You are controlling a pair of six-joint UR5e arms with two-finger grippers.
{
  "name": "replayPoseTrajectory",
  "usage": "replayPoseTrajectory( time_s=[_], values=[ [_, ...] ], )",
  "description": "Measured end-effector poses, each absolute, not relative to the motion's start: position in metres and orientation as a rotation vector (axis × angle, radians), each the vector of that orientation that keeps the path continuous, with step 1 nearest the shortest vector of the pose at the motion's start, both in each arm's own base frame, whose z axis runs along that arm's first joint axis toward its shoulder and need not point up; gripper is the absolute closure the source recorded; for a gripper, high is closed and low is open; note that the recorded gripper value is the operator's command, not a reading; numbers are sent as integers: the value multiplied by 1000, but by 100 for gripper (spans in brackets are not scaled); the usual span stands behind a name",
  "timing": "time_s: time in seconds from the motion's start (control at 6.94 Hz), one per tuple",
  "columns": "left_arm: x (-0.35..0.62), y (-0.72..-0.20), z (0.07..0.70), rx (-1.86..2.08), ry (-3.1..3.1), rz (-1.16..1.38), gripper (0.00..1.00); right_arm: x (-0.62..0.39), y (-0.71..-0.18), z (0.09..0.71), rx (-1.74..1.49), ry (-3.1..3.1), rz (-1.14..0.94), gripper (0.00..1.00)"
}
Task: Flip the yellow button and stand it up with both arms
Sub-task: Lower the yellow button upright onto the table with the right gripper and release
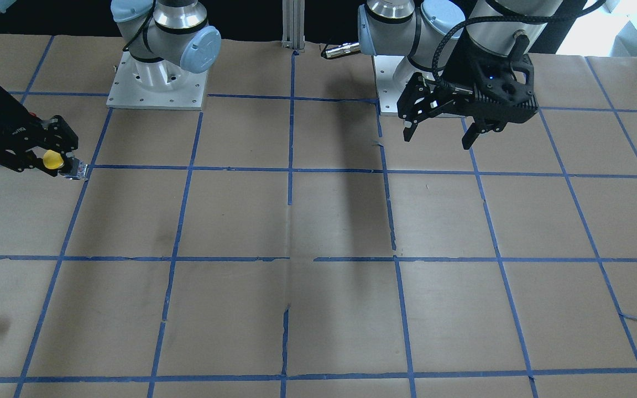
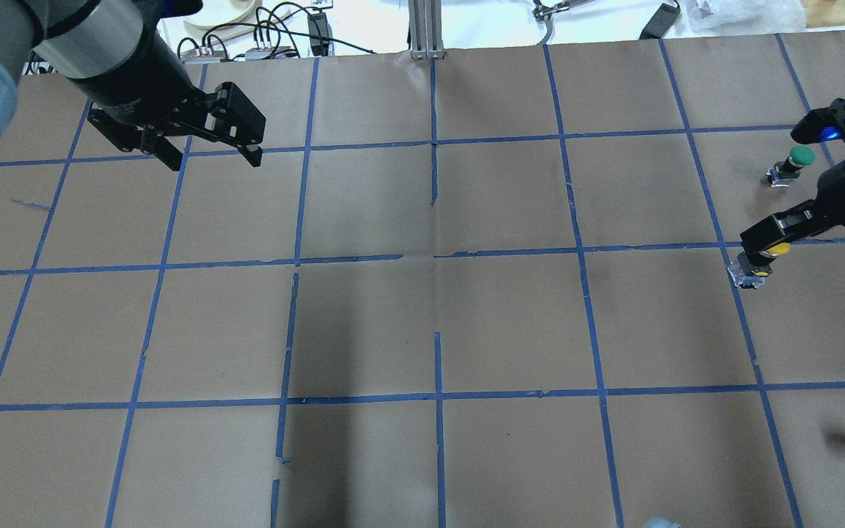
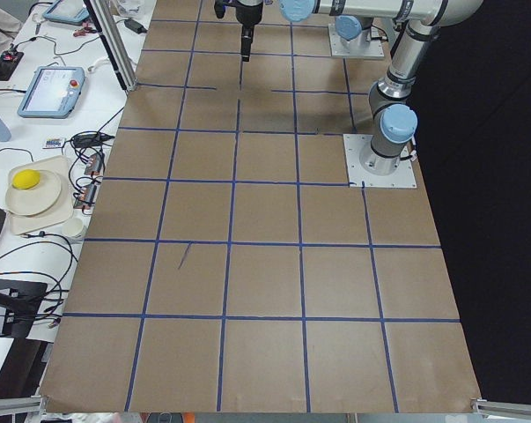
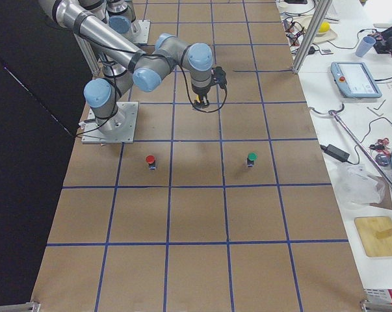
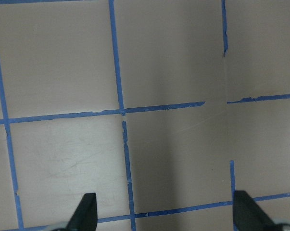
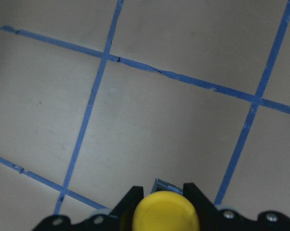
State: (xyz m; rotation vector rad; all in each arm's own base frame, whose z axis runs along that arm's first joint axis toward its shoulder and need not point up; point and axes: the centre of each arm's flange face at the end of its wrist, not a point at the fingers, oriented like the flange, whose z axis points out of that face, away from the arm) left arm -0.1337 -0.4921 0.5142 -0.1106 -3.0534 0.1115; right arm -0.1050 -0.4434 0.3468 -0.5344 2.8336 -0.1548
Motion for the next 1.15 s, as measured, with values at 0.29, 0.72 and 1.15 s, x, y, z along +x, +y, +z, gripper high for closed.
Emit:
replayPoseTrajectory(
  time_s=[0.29, 0.72, 1.15],
  values=[
    [-125, -485, 517, -170, -3111, 50, 0, -160, -442, 316, -891, 2776, -240, 93],
    [-119, -485, 509, -169, -3178, -39, 0, -237, -439, 263, -1389, 2606, -333, 93],
    [-120, -488, 503, -101, -3178, -58, 0, -284, -434, 229, -1575, 2515, -462, 92]
  ],
)
